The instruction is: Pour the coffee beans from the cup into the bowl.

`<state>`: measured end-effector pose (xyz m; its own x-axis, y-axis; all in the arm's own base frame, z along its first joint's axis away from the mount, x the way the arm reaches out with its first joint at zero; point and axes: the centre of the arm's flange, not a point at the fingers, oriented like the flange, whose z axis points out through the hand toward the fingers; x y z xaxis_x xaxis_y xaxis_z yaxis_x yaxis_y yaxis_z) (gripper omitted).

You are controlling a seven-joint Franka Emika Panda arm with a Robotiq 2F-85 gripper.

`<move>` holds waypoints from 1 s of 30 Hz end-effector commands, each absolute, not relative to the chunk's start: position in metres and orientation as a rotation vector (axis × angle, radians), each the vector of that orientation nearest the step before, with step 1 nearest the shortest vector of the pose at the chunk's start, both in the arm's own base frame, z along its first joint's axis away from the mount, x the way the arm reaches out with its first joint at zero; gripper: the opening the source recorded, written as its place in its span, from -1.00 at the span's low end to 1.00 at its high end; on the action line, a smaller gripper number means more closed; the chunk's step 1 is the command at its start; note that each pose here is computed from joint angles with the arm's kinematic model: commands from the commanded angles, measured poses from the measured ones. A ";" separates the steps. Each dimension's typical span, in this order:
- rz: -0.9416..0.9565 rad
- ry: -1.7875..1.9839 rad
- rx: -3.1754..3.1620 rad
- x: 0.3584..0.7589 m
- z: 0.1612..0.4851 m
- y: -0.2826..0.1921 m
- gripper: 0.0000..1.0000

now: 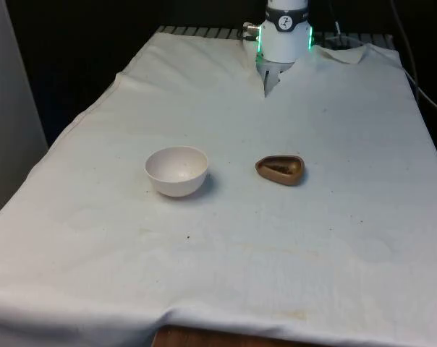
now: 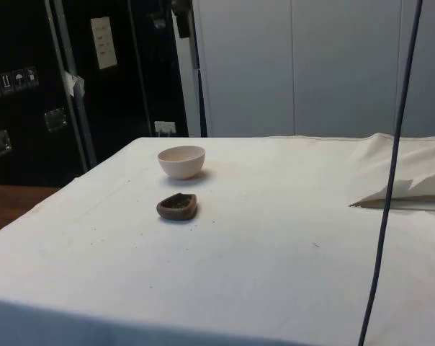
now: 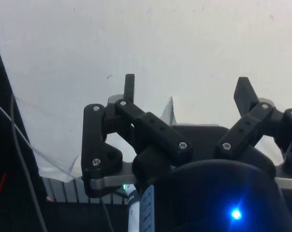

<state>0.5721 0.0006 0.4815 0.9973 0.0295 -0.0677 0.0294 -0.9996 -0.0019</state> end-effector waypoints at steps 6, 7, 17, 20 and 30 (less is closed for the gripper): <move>0.123 -0.044 -3.136 0.581 0.473 0.001 1.00; 0.125 -0.040 -3.135 0.582 0.471 0.002 1.00; 0.117 -0.030 -3.139 0.571 0.458 0.005 1.00; 0.105 -0.032 -3.139 0.565 0.454 0.006 1.00; 0.066 -0.033 -3.138 0.546 0.440 0.011 1.00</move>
<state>0.5455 0.0108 0.4373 0.9983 0.0255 -0.0519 0.0253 -0.9997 -0.0056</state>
